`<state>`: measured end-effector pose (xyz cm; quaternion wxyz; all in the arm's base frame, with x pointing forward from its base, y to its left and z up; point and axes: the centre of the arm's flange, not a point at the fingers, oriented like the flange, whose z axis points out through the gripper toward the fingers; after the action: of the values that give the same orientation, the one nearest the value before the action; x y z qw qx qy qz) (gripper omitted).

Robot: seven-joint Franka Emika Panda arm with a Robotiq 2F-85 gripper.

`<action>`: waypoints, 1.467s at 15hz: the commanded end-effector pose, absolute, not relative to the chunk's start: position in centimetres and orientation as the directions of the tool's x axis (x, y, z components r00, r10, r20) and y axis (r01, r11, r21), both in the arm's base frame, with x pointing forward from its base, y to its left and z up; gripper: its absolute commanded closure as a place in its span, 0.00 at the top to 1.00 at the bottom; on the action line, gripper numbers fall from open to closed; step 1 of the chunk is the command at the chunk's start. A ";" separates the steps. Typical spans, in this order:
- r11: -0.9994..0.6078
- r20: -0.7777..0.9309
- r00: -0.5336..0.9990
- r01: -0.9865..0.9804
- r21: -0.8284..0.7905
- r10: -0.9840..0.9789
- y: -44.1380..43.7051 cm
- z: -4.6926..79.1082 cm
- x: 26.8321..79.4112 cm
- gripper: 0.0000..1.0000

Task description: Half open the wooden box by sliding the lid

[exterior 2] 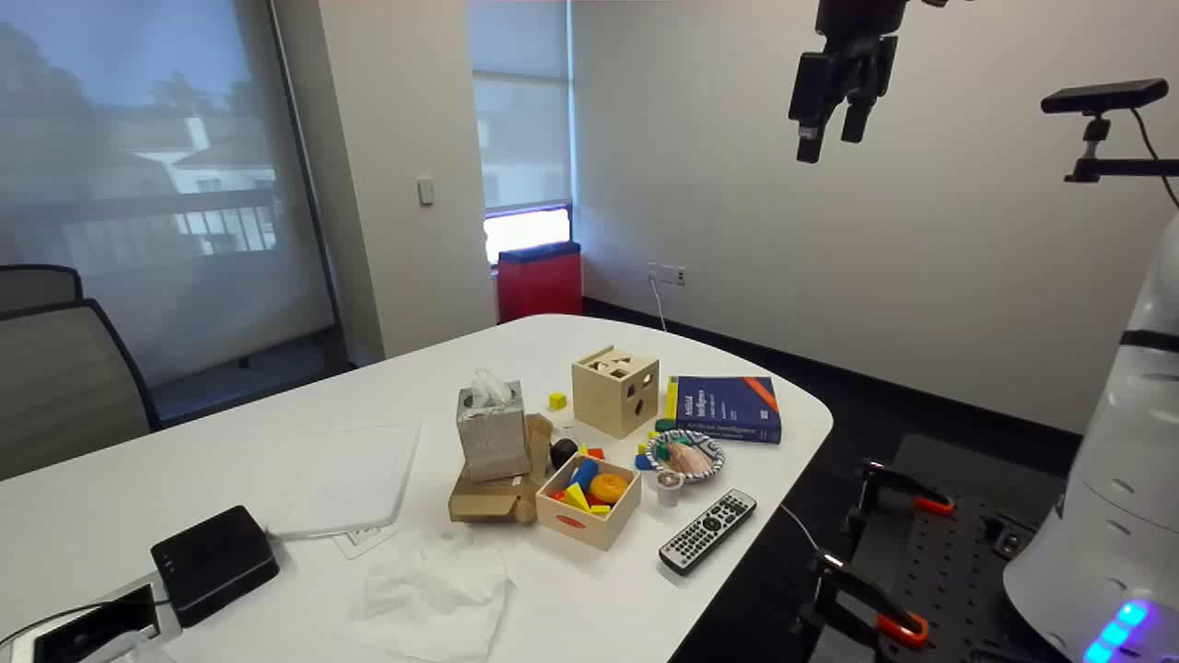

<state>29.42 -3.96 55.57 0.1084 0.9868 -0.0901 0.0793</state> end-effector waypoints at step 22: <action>-0.970 0.207 0.963 0.132 0.203 0.174 -16.0 50.4 49.1 1.00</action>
<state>42.27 -13.30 51.10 0.1040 0.9859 0.0462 0.1227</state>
